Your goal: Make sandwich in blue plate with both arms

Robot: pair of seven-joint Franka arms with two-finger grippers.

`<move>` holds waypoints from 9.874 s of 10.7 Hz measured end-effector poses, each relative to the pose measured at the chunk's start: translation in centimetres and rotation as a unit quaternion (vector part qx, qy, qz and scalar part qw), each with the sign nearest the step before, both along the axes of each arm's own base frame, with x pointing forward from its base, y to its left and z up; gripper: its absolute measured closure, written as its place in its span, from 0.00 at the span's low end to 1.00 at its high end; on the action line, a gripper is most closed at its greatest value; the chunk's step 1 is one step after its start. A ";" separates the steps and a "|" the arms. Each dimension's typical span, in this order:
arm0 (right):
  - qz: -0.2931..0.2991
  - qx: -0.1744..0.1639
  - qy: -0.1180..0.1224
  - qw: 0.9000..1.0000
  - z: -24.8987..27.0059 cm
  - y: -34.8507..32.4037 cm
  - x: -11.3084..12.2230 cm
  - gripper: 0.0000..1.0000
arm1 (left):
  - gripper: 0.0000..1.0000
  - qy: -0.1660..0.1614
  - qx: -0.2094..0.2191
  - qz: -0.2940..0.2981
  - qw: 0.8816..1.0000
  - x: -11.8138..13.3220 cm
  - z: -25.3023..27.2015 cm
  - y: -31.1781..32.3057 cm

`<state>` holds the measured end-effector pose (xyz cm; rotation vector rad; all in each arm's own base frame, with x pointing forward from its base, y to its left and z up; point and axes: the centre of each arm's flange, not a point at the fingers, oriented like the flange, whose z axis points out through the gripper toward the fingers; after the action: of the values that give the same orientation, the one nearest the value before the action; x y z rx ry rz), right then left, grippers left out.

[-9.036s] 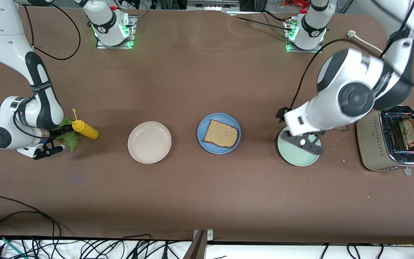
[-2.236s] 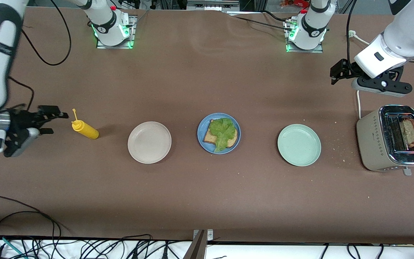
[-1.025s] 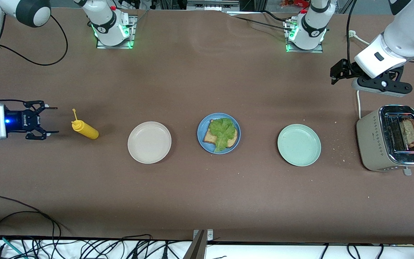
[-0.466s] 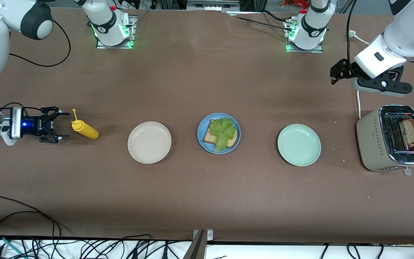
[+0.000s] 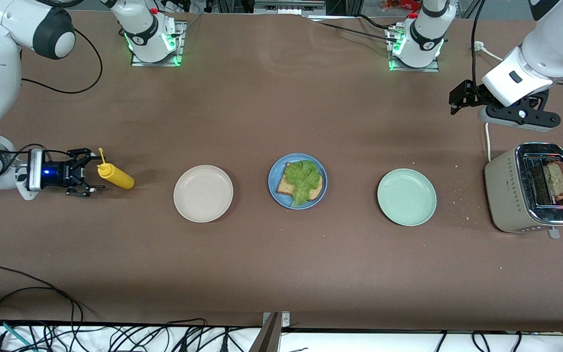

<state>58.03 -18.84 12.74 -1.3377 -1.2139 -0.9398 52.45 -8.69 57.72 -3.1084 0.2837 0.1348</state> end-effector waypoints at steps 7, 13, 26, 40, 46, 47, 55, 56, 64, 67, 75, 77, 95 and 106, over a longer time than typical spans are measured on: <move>-0.005 0.014 0.000 1.000 -2.6 3.2 0.9 0.37 | 0.00 0.004 0.001 0.000 1.000 -0.1 -0.1 0.0; 0.000 -0.051 0.067 0.996 6.5 4.2 7.7 0.74 | 0.00 0.004 0.001 0.000 1.000 -0.1 -0.1 0.0; -0.236 -0.506 0.080 0.826 27.4 55.7 8.9 0.93 | 0.00 0.007 0.001 0.001 1.000 -0.1 -0.1 0.1; -0.145 -0.779 -0.224 0.568 9.7 75.7 -11.9 0.93 | 0.00 0.007 0.001 0.003 1.000 -0.1 -0.2 0.3; -0.145 -0.787 -0.236 0.551 10.0 75.3 -11.7 0.93 | 0.00 0.009 0.000 0.043 0.999 0.6 -0.3 4.7; -0.149 -0.791 -0.235 0.545 10.8 75.0 -11.3 0.93 | 0.00 0.014 0.000 0.068 0.998 1.1 -0.9 7.6; -0.140 -0.759 -0.104 0.628 35.0 58.9 -1.0 0.93 | 0.00 0.022 0.065 0.093 0.993 8.0 -10.8 26.6; -0.133 -0.741 -0.080 0.654 36.9 54.7 0.9 0.93 | 0.00 0.012 0.068 0.086 0.994 8.4 -11.9 28.1; -0.026 -0.405 0.015 0.914 34.2 17.0 7.3 0.93 | 0.39 0.039 0.048 0.098 0.993 8.4 -19.9 34.3; 0.003 -0.272 -0.002 0.962 27.3 10.6 6.8 0.93 | 0.81 0.037 0.049 0.100 0.993 8.4 -19.7 34.3; 0.028 -0.034 -0.014 0.999 8.7 6.8 4.8 0.93 | 0.92 0.063 0.047 0.096 0.992 7.6 -9.9 31.4; 0.026 -0.019 -0.035 0.999 5.5 6.1 4.1 0.93 | 0.92 0.087 0.039 0.068 0.993 7.1 -7.2 27.0; 0.002 0.018 -0.007 1.000 -2.1 4.9 2.5 0.03 | 0.92 0.212 -0.477 -0.030 0.852 10.8 -31.3 -18.2; -0.014 -0.177 0.216 0.960 19.4 -0.5 5.3 0.00 | 0.35 0.156 -0.512 -0.105 0.838 11.0 -40.2 -17.6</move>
<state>63.37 -19.36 32.11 -1.7383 -1.0506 -0.4187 63.44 -26.29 17.52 -4.0328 1.0024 0.7053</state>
